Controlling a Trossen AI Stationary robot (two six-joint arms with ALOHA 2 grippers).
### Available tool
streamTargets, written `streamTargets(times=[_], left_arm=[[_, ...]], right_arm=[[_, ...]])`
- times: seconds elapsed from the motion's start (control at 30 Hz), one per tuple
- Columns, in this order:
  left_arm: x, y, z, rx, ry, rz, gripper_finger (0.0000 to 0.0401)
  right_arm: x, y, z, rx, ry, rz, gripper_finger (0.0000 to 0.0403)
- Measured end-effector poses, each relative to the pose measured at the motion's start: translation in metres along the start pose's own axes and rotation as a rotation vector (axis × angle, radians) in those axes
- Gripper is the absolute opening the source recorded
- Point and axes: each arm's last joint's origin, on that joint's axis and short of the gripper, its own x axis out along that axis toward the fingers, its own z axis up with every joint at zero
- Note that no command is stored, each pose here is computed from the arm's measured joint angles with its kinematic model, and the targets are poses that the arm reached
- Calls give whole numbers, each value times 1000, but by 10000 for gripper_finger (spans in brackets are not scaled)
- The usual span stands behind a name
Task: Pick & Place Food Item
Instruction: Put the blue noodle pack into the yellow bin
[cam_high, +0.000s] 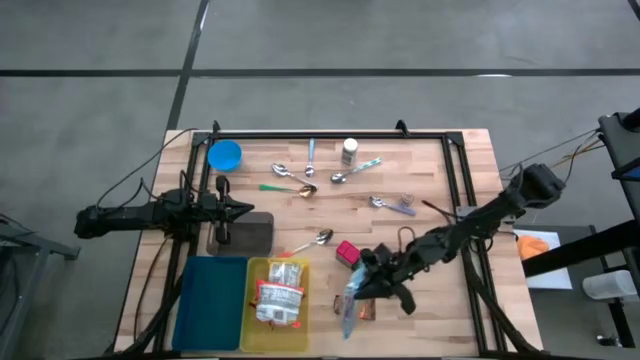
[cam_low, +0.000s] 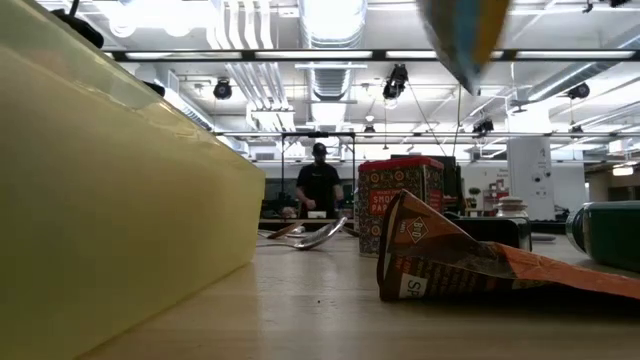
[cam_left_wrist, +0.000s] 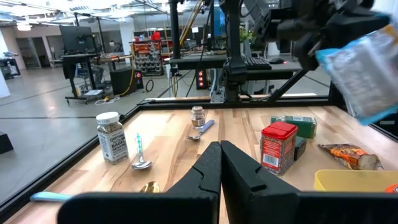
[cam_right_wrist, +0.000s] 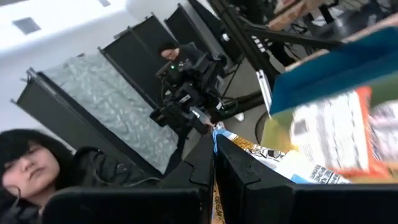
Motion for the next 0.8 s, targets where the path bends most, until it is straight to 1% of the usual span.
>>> streamTargets(times=[0.17,0.3,0.47,0.63,0.8], left_arm=[[0,0,0,0,0,0,10],[0,0,0,0,0,0,10],[0,0,0,0,0,0,10],[0,0,0,0,0,0,10],[0,0,0,0,0,0,10]], right_arm=[[32,-1,14,-50,-18,28,8],[57,-7,19,-84,-29,23,8],[89,-19,25,-87,-39,23,8],[122,-30,28,-86,-12,75,8],[150,-37,27,-35,8,94,8]])
